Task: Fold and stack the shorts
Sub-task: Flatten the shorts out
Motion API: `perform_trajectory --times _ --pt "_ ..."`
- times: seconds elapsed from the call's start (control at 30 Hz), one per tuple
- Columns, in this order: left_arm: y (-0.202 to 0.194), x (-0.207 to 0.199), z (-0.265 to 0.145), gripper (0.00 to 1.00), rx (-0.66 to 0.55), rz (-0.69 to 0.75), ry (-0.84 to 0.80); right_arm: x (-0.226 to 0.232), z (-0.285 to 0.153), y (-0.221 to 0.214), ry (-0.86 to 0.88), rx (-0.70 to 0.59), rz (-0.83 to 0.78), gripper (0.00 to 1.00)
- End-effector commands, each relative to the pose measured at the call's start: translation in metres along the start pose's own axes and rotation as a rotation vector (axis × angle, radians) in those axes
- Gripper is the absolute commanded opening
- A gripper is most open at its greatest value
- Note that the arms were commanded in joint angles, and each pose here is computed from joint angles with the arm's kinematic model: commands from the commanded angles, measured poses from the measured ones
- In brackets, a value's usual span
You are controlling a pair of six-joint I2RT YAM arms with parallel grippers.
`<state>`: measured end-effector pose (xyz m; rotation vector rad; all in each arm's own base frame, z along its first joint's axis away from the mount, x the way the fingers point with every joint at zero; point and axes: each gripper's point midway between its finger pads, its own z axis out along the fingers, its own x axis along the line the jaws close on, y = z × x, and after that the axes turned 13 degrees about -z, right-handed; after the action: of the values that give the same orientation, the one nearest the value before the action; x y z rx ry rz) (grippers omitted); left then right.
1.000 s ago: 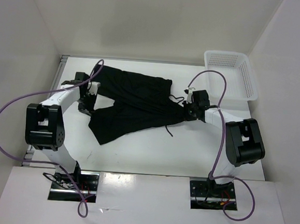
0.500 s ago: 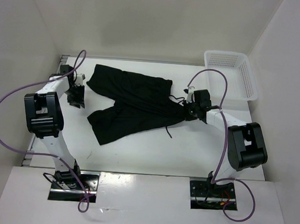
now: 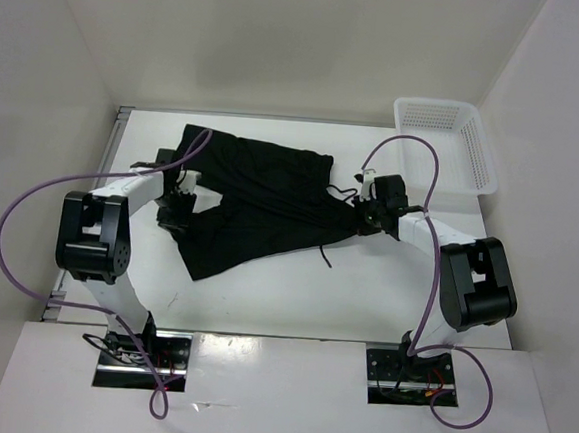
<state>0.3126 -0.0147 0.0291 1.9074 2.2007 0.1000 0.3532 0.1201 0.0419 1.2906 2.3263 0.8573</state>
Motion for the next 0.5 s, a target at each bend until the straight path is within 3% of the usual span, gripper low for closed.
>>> perform_trajectory --times 0.0,0.17,0.47 --pt "0.015 0.015 0.005 0.41 -0.054 0.005 0.085 0.001 -0.007 0.005 0.001 -0.021 -0.022 0.00" --pt "0.031 0.019 0.005 0.42 -0.118 0.014 0.127 0.003 -0.009 0.008 0.009 -0.032 -0.024 0.00" --pt "0.032 0.012 0.021 0.45 -0.108 0.036 0.121 0.005 -0.010 0.006 0.018 -0.033 -0.032 0.00"
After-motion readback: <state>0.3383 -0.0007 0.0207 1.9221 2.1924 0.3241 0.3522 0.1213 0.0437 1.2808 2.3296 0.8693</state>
